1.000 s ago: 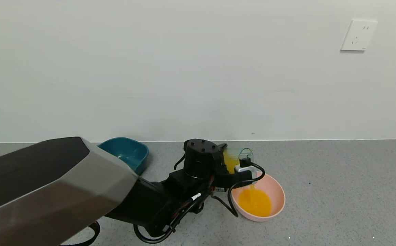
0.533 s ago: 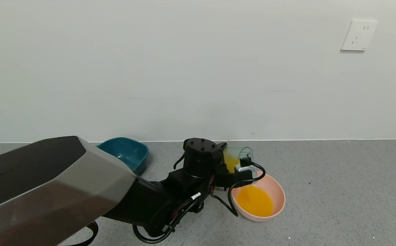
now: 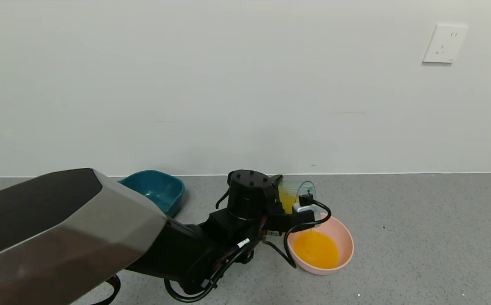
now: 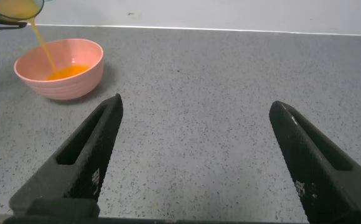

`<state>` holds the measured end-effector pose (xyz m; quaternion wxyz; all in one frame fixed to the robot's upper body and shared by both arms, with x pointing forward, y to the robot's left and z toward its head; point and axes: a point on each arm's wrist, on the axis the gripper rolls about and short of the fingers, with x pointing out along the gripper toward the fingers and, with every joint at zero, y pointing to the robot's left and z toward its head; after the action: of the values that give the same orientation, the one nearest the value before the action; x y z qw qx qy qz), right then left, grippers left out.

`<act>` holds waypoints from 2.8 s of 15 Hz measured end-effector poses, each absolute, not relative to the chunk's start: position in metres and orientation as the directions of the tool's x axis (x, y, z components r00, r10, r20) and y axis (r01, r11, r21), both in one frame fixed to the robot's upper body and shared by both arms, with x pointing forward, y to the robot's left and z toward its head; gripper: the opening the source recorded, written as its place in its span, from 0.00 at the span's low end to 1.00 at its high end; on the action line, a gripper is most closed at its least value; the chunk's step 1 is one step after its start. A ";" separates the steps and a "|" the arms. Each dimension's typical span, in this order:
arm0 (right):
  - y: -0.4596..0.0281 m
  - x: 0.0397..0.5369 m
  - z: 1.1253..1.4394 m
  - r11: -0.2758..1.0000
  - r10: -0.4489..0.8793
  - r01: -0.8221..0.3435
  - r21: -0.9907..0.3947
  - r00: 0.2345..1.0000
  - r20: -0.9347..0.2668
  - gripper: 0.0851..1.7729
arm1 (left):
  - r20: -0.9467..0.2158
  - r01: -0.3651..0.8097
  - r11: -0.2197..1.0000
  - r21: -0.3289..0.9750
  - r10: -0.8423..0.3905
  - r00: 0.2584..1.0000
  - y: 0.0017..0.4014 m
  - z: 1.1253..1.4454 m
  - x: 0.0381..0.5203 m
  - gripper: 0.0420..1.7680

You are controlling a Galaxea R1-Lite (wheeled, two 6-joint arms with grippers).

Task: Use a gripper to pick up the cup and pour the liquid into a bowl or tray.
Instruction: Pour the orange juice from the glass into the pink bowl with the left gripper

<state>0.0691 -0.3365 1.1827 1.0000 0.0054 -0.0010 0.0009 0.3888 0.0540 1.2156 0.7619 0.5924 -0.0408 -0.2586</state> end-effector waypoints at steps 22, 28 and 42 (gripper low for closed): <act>-0.336 0.069 1.183 1.000 0.001 -0.001 0.011 1.000 0.002 0.96 | -0.194 0.210 -0.011 0.978 -0.428 0.883 0.046 1.227 0.390 0.72; -0.336 0.069 1.183 1.000 0.001 -0.001 0.011 1.000 0.002 0.96 | -0.184 0.170 -0.071 0.983 -0.431 0.883 0.045 1.229 0.391 0.72; -0.336 0.069 1.183 1.000 0.001 -0.001 0.011 1.000 0.002 0.96 | -0.160 0.062 -0.224 0.973 -0.455 0.876 0.037 1.234 0.385 0.72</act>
<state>0.0691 -0.3365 1.1827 1.0000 0.0055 -0.0008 0.0006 0.3848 0.0374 1.2345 0.6092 0.7529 -0.1306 -0.2120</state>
